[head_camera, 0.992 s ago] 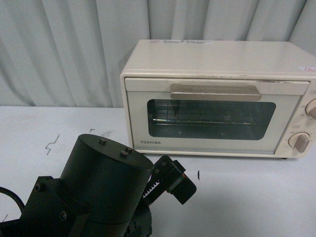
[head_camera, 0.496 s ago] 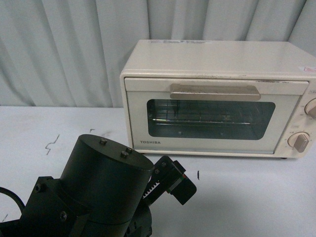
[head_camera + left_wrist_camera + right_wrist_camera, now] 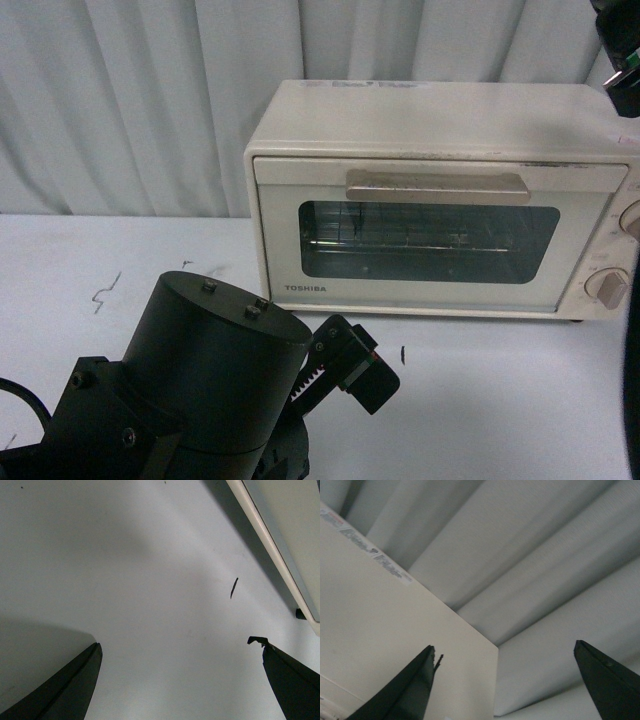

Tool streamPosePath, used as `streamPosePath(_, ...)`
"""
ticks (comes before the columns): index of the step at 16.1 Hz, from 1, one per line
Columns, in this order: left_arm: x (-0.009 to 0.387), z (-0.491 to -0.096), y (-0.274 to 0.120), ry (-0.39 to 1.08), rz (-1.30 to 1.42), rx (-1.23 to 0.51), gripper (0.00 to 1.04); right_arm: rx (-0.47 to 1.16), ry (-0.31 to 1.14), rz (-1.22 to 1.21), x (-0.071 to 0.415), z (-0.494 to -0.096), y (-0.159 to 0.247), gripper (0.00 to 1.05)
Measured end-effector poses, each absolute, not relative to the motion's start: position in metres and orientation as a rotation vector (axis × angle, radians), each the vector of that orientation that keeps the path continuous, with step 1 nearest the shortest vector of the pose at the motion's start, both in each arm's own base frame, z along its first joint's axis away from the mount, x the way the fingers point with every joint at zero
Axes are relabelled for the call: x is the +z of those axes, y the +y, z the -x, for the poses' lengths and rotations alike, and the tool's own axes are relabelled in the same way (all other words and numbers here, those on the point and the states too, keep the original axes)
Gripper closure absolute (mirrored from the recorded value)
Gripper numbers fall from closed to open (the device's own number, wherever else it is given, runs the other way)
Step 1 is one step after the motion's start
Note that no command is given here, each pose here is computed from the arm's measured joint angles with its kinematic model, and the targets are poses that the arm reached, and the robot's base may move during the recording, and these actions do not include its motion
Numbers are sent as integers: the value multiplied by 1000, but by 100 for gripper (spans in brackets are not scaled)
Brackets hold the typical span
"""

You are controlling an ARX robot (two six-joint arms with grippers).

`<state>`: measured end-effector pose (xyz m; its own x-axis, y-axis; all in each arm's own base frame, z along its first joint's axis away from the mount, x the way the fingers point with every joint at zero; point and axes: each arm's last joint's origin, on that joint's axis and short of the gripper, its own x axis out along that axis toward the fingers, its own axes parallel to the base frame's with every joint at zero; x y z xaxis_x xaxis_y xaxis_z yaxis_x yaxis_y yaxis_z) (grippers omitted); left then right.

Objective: Open oven

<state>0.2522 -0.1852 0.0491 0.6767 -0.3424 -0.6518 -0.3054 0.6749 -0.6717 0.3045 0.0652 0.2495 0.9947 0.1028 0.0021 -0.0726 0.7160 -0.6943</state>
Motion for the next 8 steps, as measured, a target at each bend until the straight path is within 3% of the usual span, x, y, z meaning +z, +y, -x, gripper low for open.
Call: streamPosePath(8,49,-252,-185,855,857,-24,7,414,36,1241,218,-309,82,103)
